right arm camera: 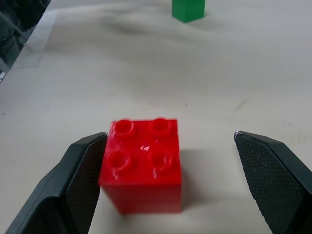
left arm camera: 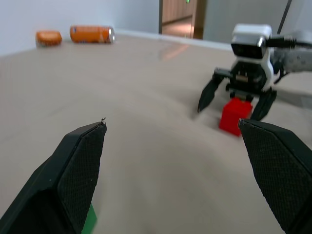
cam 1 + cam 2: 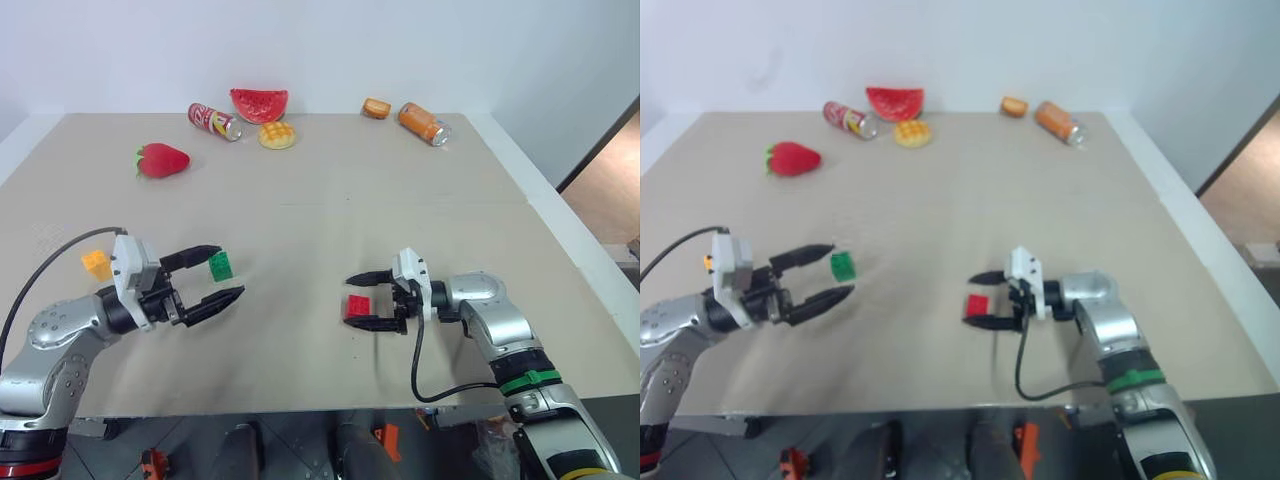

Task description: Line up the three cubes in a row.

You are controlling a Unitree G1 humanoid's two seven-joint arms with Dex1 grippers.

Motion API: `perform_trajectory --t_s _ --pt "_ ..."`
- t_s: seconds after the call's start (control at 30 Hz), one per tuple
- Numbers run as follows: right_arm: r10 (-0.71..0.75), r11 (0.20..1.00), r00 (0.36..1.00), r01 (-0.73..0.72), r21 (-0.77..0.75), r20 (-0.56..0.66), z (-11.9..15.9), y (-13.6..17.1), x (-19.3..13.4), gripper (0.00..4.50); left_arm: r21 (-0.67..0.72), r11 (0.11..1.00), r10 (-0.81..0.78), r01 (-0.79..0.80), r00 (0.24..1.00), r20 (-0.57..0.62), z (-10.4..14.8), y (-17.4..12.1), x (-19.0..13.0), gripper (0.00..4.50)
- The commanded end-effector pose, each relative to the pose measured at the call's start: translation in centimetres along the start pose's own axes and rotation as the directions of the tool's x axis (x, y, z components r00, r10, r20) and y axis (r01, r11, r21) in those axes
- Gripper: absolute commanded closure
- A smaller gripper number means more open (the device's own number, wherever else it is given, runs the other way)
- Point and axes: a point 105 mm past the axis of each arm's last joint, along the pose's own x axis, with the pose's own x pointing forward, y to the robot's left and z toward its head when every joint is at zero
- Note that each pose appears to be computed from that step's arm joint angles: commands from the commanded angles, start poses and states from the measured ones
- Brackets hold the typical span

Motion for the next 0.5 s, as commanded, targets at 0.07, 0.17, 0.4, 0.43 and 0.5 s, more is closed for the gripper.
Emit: perform_trajectory --t_s 0.07,0.17,0.4,0.43,0.5 --pt "0.064 0.996 0.996 -0.066 -0.051 -0.055 1.8 1.5 -3.6 0.20 -0.012 0.999 0.032 -0.034 0.994 -0.105 -1.0 0.4 -2.6 0.00" --pt "0.041 0.997 0.996 -0.046 -0.063 -0.079 2.2 1.5 -5.1 0.20 -0.020 0.998 0.052 -0.056 0.986 -0.156 -1.9 0.6 -3.4 0.00" --pt "-0.211 0.968 0.974 0.220 -0.121 0.083 6.2 -1.9 -7.2 0.20 -0.039 0.968 0.241 -0.246 0.964 -0.112 -1.7 2.8 -4.6 0.00" --pt "-0.228 0.962 0.964 0.245 -0.121 0.134 7.2 -2.0 -6.9 0.20 -0.041 0.959 0.275 -0.281 0.954 -0.118 -1.9 3.1 -4.9 0.00" --pt "-0.216 0.964 0.957 0.240 -0.111 0.192 8.3 -1.5 -6.2 0.20 -0.021 0.947 0.314 -0.322 0.934 -0.169 -2.9 3.4 -5.2 0.00"
